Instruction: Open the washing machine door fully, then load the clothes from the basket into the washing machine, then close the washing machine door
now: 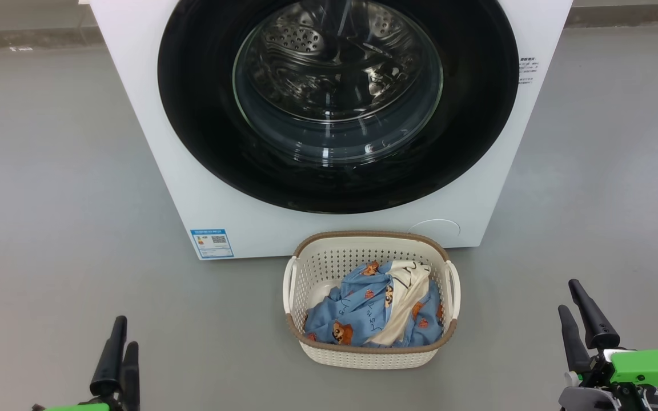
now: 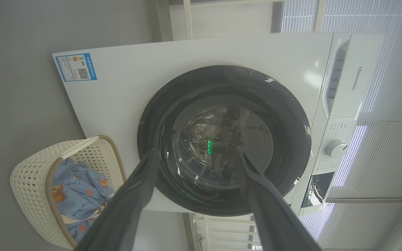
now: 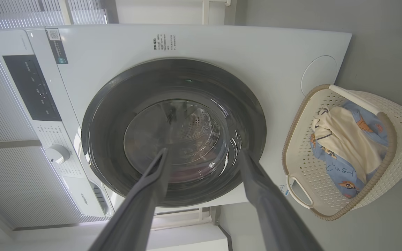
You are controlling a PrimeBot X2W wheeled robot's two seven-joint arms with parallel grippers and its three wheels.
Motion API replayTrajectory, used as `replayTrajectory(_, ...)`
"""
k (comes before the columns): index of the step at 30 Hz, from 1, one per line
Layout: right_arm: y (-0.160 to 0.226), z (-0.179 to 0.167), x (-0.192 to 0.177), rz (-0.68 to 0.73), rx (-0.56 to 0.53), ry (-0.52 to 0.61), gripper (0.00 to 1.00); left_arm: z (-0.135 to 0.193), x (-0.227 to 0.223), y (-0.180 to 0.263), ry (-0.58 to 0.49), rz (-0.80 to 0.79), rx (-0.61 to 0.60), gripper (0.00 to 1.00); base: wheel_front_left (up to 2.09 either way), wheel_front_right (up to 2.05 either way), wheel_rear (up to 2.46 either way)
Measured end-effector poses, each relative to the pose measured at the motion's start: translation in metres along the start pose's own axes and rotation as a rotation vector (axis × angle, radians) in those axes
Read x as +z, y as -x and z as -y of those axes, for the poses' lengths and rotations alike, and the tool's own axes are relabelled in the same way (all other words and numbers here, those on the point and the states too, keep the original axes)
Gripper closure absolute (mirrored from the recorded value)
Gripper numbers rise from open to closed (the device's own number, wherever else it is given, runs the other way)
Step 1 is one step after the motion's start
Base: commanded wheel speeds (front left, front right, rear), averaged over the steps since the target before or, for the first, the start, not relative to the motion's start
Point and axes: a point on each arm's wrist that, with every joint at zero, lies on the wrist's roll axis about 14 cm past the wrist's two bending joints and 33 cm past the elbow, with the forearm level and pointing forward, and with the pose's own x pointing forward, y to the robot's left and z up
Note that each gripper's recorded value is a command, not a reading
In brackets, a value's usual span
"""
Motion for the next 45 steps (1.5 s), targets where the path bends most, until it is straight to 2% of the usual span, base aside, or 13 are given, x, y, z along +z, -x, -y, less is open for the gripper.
replayTrajectory(7, -0.001, -0.006, 0.0, 0.003, 0.017, 0.005, 0.0, 0.006, -0.002, -0.001, -0.01, 0.0, -0.017, 0.0, 0.0, 0.0, 0.0)
replayTrajectory(16, -0.001, -0.013, -0.003, 0.001, 0.038, 0.038, 0.0, 0.012, -0.004, -0.003, -0.077, -0.001, -0.034, 0.0, 0.0, 0.0, 0.0)
replayTrajectory(36, -0.005, -0.038, -0.003, -0.004, 0.109, 0.249, 0.0, 0.018, -0.01, -0.007, -0.39, -0.019, -0.042, 0.0, 0.0, 0.0, 0.0)
replayTrajectory(45, -0.006, -0.045, -0.001, 0.003, 0.133, 0.434, 0.0, 0.021, -0.01, -0.01, -0.55, -0.018, -0.041, 0.0, 0.0, 0.0, 0.0)
